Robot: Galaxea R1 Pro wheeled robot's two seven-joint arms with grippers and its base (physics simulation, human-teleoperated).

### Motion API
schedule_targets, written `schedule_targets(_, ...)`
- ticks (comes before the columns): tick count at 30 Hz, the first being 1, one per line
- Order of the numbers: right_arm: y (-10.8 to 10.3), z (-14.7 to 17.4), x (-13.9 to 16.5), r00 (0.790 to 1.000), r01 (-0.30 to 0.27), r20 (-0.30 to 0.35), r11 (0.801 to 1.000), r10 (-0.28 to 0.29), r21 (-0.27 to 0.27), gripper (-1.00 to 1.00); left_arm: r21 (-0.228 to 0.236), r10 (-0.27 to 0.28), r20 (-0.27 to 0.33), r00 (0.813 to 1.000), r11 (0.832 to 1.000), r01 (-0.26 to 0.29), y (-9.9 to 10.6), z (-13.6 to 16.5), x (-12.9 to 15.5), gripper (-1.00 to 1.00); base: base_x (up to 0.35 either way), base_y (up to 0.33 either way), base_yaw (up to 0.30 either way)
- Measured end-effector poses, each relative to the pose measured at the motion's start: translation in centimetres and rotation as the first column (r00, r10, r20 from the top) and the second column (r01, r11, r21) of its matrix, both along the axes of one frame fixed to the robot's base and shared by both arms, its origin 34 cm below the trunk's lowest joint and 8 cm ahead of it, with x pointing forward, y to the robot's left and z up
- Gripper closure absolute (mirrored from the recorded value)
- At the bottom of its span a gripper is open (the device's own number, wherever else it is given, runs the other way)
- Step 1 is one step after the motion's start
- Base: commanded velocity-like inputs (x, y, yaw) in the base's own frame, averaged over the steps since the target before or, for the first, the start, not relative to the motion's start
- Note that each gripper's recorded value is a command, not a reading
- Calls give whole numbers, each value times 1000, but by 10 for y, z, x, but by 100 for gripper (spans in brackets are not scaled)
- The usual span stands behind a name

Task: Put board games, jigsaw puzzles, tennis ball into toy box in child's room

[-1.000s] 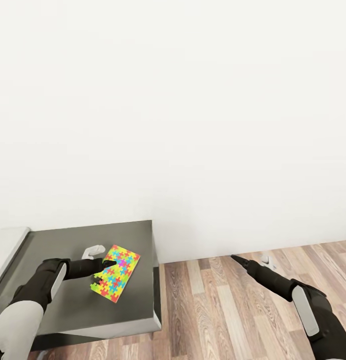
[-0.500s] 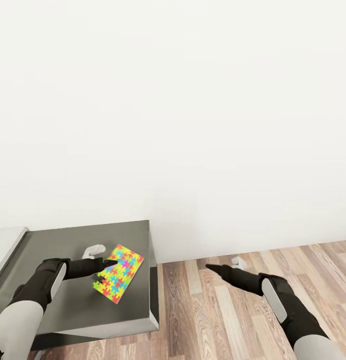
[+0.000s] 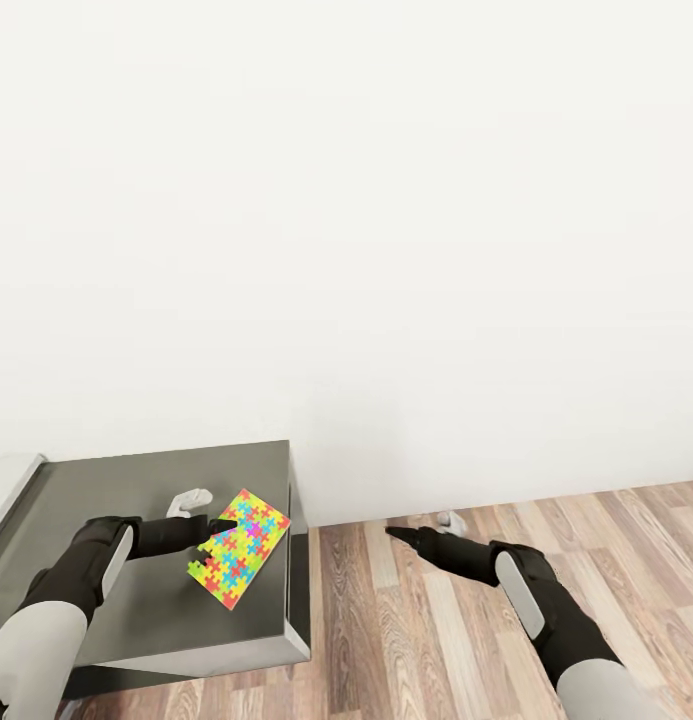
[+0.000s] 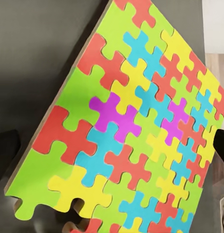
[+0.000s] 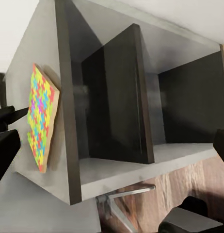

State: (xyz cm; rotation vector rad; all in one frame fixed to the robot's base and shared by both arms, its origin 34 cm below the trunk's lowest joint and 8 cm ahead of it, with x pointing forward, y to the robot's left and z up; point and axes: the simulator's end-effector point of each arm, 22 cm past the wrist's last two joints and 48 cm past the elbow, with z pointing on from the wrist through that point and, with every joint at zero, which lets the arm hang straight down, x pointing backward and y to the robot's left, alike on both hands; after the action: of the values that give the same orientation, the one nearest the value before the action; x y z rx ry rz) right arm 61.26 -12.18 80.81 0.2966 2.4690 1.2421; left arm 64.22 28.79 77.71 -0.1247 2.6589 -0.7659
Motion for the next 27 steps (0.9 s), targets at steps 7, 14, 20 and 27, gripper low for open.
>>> schedule_targets(7, 69, 1, -11, 996, -84, -26, 995, 86, 61, -100, 0, 0, 0, 1000, 1000, 0, 0, 0, 0, -100, 0, -1, 0)
schedule_targets(14, 98, -4, -18, 987, -150, -50, 987, 153, 63, -100, -2, 0, 0, 1000, 1000, 0, -1, 0, 0, -100, 0, 0, 0)
schedule_targets(20, 103, 3, -9, 986, -162, -37, 985, 165, 64, -100, -11, -4, 2, 1000, 1000, 4, -9, 0, 1, -100, 0, 0, 0)
schedule_targets(27, 103, 4, -6, 987, -158, -26, 985, 160, 62, -100, -13, -5, 3, 1000, 1000, 5, -10, 1, 1, -100, 0, -3, 0)
